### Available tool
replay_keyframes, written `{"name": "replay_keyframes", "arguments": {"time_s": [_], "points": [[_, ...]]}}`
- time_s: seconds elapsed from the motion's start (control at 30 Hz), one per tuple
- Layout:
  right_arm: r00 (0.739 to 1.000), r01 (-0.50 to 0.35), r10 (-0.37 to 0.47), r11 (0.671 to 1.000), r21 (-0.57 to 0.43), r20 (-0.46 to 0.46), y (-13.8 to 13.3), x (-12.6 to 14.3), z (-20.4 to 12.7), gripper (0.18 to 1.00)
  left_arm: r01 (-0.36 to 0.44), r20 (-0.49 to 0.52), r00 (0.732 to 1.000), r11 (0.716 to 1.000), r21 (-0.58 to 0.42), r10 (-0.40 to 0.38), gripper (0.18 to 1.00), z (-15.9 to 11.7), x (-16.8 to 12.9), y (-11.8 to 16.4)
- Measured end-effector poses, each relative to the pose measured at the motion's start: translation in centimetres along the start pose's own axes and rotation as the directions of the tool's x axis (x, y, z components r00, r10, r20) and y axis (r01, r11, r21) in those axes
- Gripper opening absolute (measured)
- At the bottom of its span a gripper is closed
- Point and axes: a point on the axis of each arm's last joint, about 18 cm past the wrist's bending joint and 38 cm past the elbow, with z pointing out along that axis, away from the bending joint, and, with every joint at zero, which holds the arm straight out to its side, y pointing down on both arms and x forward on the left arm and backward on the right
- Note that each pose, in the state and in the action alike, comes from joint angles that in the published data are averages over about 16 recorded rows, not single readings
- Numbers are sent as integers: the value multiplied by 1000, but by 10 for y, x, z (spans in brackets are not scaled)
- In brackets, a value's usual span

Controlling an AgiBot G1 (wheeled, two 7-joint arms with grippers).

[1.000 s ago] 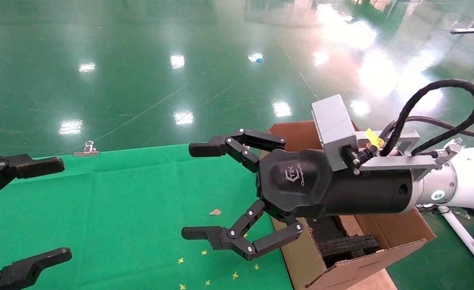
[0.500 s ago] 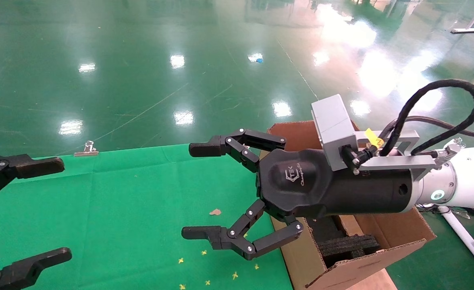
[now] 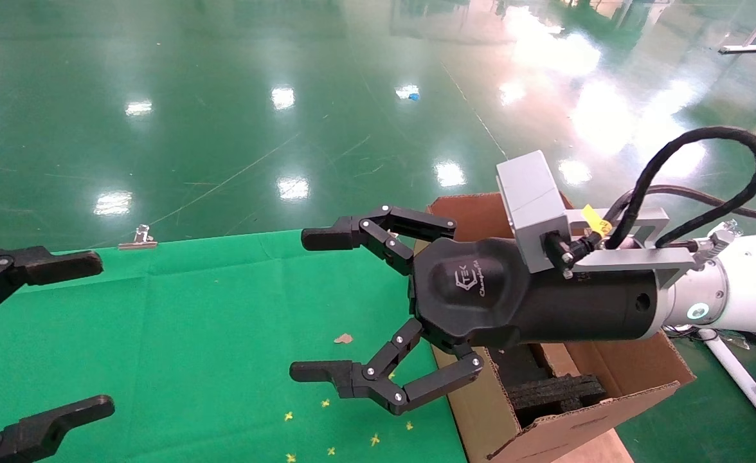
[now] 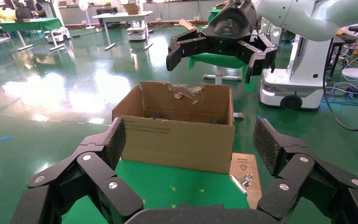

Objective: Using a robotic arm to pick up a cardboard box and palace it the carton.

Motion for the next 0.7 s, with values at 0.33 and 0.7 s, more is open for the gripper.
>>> {"name": "replay_keyframes", "arguments": {"time_s": [0.33, 0.7], "points": [[1000, 0, 0, 1000, 0, 0, 0, 0, 0, 1000, 0, 0, 1000, 1000, 0, 0, 1001, 0, 0, 0], [1000, 0, 0, 1000, 0, 0, 0, 0, 0, 1000, 0, 0, 1000, 1000, 0, 0, 1001, 0, 0, 0]]}}
